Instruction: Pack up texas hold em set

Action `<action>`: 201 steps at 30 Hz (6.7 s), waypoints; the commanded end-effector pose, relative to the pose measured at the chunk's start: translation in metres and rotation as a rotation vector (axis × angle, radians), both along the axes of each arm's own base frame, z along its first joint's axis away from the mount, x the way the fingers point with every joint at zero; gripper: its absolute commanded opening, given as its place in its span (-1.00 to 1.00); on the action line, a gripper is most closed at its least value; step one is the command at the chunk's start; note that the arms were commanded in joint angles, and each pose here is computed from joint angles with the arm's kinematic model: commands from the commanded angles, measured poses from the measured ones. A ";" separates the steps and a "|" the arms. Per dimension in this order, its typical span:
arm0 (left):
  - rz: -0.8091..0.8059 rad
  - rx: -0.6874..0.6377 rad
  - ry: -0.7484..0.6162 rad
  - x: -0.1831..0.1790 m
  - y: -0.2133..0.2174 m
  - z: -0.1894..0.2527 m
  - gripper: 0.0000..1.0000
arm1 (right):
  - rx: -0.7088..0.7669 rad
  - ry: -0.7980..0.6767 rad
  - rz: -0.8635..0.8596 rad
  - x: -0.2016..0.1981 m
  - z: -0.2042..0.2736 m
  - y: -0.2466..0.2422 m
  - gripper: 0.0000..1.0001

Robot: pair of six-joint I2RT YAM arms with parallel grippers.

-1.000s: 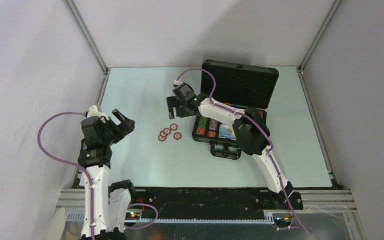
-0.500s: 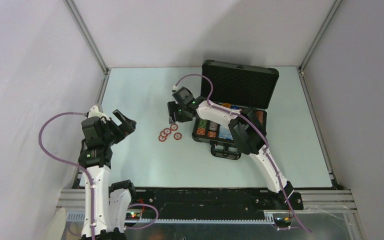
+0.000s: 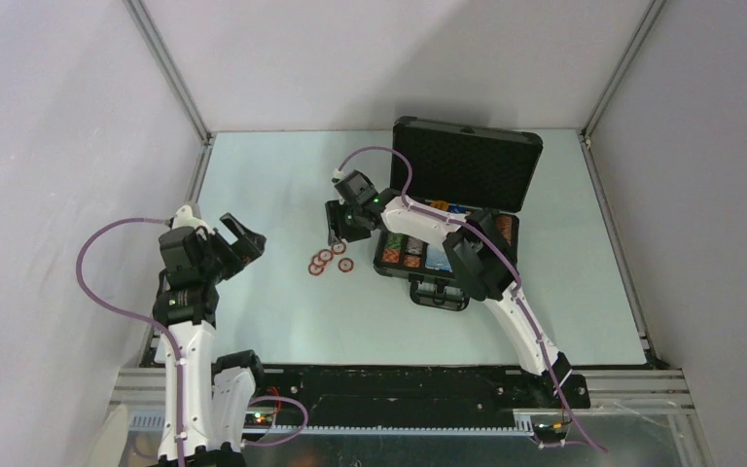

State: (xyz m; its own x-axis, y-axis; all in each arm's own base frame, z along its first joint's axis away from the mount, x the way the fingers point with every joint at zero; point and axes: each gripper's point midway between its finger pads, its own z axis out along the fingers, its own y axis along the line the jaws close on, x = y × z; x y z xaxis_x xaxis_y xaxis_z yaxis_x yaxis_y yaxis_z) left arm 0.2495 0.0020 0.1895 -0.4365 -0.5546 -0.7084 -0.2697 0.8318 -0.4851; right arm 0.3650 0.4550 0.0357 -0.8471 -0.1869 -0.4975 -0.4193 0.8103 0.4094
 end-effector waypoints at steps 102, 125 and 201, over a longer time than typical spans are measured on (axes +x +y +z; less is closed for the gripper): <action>-0.035 -0.001 -0.031 -0.001 -0.006 0.005 0.98 | -0.149 -0.141 0.194 -0.026 -0.021 0.069 0.03; -0.043 -0.007 -0.033 0.000 -0.008 0.004 0.98 | -0.298 -0.249 0.219 -0.025 -0.033 0.059 0.10; -0.049 -0.016 -0.023 0.001 -0.009 0.002 0.98 | -0.270 -0.220 0.245 -0.057 -0.007 0.042 -0.12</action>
